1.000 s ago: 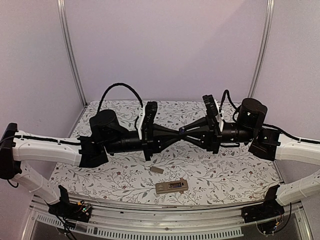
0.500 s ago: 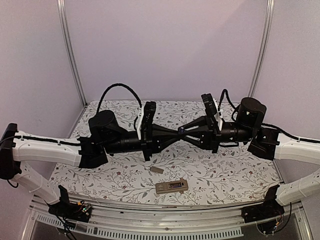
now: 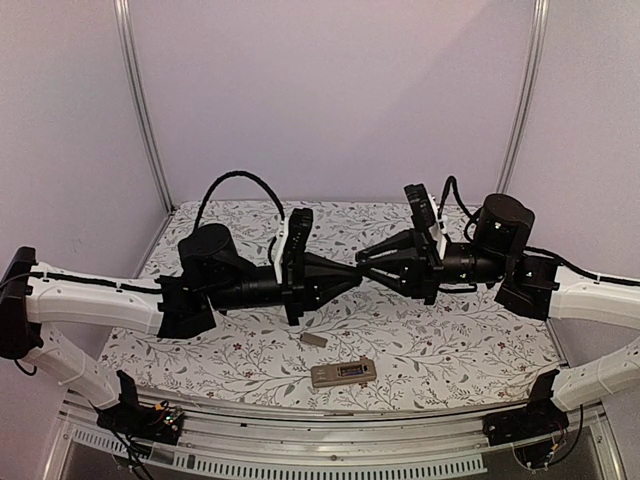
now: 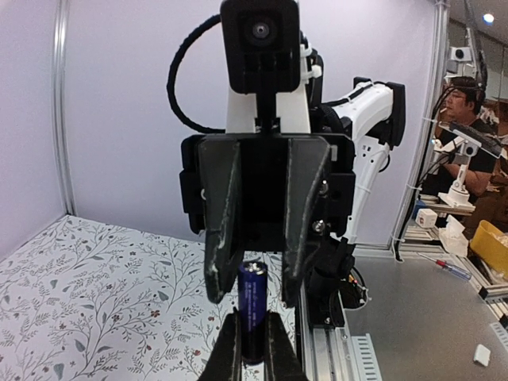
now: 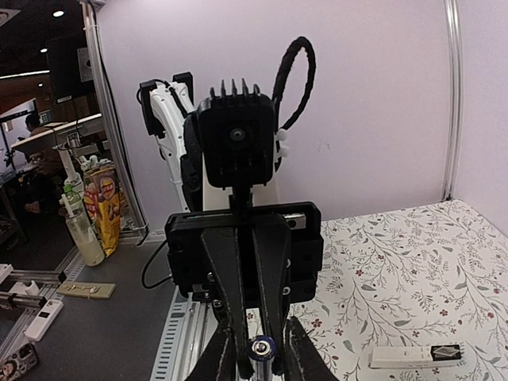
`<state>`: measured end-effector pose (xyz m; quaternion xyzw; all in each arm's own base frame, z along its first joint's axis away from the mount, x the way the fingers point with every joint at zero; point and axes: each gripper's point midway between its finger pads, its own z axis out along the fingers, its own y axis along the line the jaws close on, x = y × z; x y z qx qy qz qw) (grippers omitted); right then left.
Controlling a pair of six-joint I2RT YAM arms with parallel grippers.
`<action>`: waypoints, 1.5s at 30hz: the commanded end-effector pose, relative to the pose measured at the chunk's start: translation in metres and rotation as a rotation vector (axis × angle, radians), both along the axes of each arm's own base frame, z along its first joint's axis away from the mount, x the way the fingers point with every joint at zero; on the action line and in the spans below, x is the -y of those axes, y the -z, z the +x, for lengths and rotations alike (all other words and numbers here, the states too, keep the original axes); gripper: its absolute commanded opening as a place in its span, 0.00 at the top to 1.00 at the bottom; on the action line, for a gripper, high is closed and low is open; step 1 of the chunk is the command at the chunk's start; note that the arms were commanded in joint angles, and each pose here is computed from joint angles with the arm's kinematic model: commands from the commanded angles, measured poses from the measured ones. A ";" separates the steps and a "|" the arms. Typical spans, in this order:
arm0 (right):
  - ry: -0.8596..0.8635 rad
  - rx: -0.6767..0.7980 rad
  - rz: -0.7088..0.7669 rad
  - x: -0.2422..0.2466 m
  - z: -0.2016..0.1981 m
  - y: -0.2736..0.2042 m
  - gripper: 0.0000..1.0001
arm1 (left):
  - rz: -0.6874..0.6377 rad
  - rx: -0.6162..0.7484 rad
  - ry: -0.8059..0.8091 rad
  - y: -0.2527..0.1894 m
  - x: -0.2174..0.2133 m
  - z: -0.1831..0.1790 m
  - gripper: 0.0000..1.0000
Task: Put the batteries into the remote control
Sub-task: Pass from the left arm to the right, then pass from the right arm to the left
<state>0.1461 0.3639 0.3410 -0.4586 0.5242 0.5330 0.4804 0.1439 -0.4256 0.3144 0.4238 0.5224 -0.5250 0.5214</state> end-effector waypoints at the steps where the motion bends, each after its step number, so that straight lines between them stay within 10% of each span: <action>1: 0.001 -0.002 0.014 0.000 -0.001 -0.005 0.84 | -0.007 0.004 0.006 0.002 -0.001 -0.002 1.00; 13: -0.004 -0.025 -0.031 -0.005 0.002 0.006 1.00 | -0.014 0.009 0.003 0.001 0.000 -0.001 0.99; 17: 0.096 -0.051 -0.114 -0.005 0.022 0.011 1.00 | 0.039 -0.015 -0.060 0.012 -0.001 0.010 0.20; 19: 0.153 -0.074 -0.178 -0.005 0.034 0.016 1.00 | 0.089 -0.002 -0.110 0.021 -0.005 0.017 0.15; 29: 0.255 -0.186 -0.495 -0.008 0.060 0.034 1.00 | 0.166 0.022 -0.219 0.026 -0.003 0.035 0.39; 39: 0.230 -0.114 -0.446 -0.008 0.054 0.017 1.00 | 0.099 0.006 -0.241 0.011 0.003 0.043 0.49; 45: 0.233 -0.112 -0.436 -0.007 0.053 0.018 1.00 | 0.085 -0.006 -0.290 0.006 0.000 0.054 0.76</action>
